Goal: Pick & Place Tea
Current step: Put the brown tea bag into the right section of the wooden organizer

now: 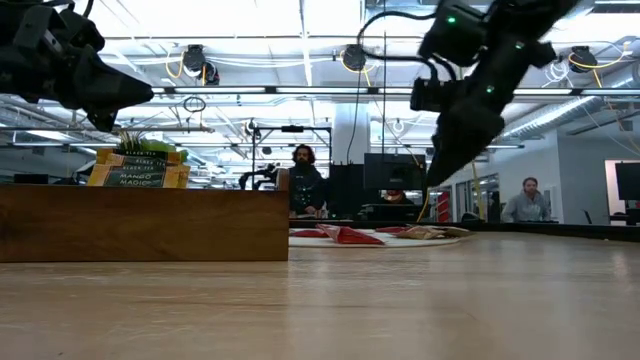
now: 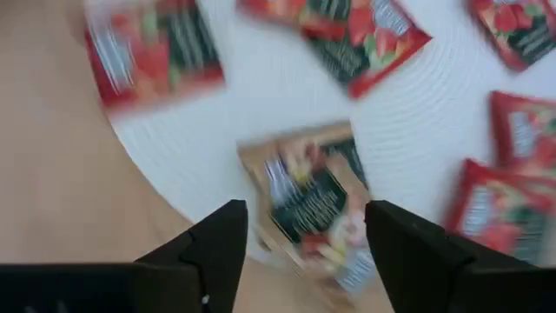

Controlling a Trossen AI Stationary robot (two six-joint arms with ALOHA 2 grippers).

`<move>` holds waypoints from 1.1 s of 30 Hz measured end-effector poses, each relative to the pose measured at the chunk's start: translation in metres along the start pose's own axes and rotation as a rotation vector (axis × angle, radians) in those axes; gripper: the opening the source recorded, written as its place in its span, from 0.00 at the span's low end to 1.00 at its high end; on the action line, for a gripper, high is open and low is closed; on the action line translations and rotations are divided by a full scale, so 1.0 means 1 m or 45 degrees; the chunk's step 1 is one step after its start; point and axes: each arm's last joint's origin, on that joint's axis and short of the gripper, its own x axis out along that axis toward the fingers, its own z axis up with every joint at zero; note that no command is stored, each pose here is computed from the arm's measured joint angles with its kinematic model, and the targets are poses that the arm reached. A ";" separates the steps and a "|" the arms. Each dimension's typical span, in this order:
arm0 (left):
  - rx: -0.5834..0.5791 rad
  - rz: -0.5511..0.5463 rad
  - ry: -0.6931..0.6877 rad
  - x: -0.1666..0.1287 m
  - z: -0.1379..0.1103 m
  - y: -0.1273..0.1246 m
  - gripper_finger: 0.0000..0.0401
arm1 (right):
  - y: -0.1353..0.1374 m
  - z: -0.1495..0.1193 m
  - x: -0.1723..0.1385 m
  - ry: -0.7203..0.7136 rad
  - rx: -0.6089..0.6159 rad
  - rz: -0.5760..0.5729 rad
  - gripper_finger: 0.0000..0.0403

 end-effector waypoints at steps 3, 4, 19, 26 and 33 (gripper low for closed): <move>0.000 0.000 0.001 0.000 0.000 0.000 0.12 | 0.009 0.000 0.008 0.196 -0.323 -0.127 0.59; 0.000 0.000 0.001 0.000 0.000 0.000 0.12 | 0.011 -0.001 0.012 0.255 -0.404 -0.152 0.60; 0.000 0.001 0.001 0.000 0.000 0.000 0.12 | 0.002 -0.006 0.052 0.410 -0.471 -0.076 0.62; 0.001 0.001 0.001 0.000 0.000 0.000 0.12 | 0.001 -0.003 0.056 0.365 -0.475 -0.082 0.58; 0.001 0.001 0.000 0.000 0.000 0.000 0.12 | 0.002 -0.004 0.056 0.374 -0.435 -0.081 0.41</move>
